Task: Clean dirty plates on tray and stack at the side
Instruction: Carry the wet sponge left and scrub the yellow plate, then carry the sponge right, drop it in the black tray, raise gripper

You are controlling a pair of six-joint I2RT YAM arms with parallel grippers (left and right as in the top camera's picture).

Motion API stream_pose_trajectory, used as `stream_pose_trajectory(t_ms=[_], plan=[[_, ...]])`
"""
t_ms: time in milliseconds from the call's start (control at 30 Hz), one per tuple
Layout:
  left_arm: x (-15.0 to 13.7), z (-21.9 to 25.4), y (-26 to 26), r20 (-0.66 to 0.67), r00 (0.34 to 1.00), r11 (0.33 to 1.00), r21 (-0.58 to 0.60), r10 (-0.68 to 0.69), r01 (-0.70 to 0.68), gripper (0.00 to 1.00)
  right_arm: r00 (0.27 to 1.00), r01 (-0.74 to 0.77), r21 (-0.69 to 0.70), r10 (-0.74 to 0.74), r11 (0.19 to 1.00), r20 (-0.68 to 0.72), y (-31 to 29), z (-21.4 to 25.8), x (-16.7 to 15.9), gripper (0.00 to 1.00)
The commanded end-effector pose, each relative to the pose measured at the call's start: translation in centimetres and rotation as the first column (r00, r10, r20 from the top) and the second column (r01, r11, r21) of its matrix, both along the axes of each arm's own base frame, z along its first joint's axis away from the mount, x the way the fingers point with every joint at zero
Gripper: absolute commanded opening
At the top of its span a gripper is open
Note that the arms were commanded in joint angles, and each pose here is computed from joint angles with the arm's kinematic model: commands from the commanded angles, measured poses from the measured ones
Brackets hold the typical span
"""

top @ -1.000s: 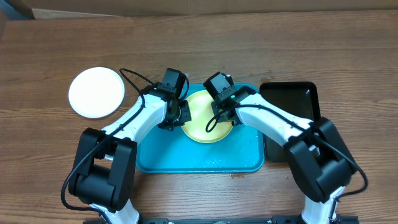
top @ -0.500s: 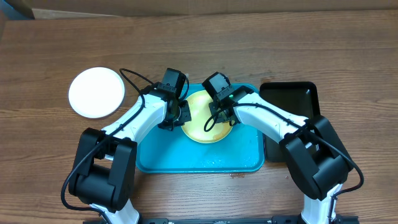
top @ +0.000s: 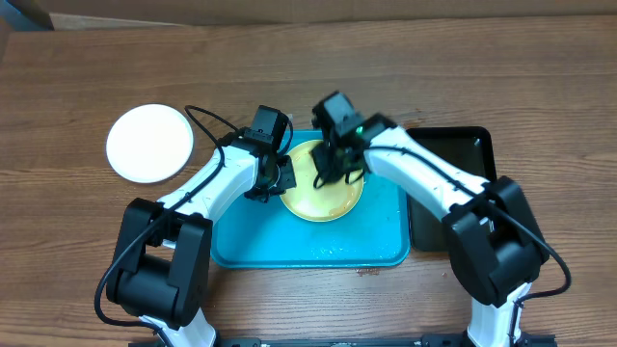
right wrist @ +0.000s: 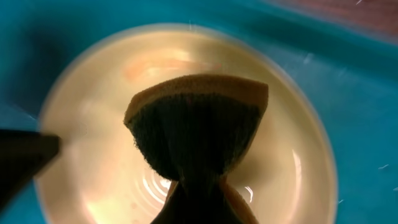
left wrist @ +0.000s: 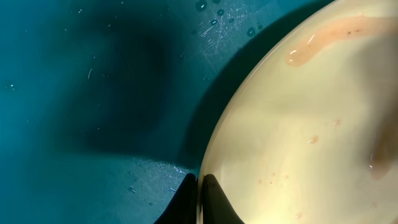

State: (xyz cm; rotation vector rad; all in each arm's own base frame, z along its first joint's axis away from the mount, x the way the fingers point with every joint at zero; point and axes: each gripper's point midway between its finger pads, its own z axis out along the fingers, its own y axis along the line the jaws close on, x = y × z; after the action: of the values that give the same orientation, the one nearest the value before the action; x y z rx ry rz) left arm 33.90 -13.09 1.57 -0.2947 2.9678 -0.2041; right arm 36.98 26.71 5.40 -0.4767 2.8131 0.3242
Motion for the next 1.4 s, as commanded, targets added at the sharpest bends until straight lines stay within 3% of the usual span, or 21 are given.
stream_pose_trajectory(t_ms=[0, 633, 733, 867, 1100, 1233, 1367], plan=[[0.1, 0.7, 0.0, 0.026, 1.0, 1.0, 0.009, -0.018, 0.018, 0.05, 0.996, 0.016, 0.063, -0.021, 0.998, 0.086, -0.5, 4.6, 2.7, 0.04], [0.1, 0.7, 0.0, 0.028, 0.999, 1.0, 0.011, -0.017, 0.017, 0.05, 0.993, 0.001, -0.058, -0.008, 0.998, -0.119, -0.5, -4.2, -0.1, 0.04], [0.1, 0.7, 0.0, 0.028, 0.999, 1.0, 0.012, -0.017, 0.017, 0.05, 0.988, -0.005, -0.025, 0.001, 1.0, -0.156, 0.5, -4.4, -1.0, 0.04], [0.1, 0.7, 0.0, 0.028, 0.999, 1.0, 0.012, -0.017, 0.017, 0.05, 0.964, -0.143, 0.149, 0.171, 0.979, -0.202, 3.3, -2.6, -2.8, 0.04], [0.1, 0.7, 0.0, 0.027, 0.999, 1.0, 0.013, -0.02, 0.02, 0.05, 0.984, -0.073, 0.197, 0.103, 0.978, -0.144, 0.1, 4.4, 0.0, 0.04], [0.1, 0.7, 0.0, 0.027, 0.999, 1.0, 0.012, -0.02, 0.02, 0.05, 0.994, -0.026, 0.159, 0.043, 0.987, -0.105, -5.5, 8.8, 0.7, 0.04], [0.1, 0.7, 0.0, 0.027, 0.999, 1.0, 0.012, -0.021, 0.02, 0.05, 0.98, 0.143, -0.039, -0.147, 0.989, -0.135, -13.8, 9.1, 0.4, 0.04]])
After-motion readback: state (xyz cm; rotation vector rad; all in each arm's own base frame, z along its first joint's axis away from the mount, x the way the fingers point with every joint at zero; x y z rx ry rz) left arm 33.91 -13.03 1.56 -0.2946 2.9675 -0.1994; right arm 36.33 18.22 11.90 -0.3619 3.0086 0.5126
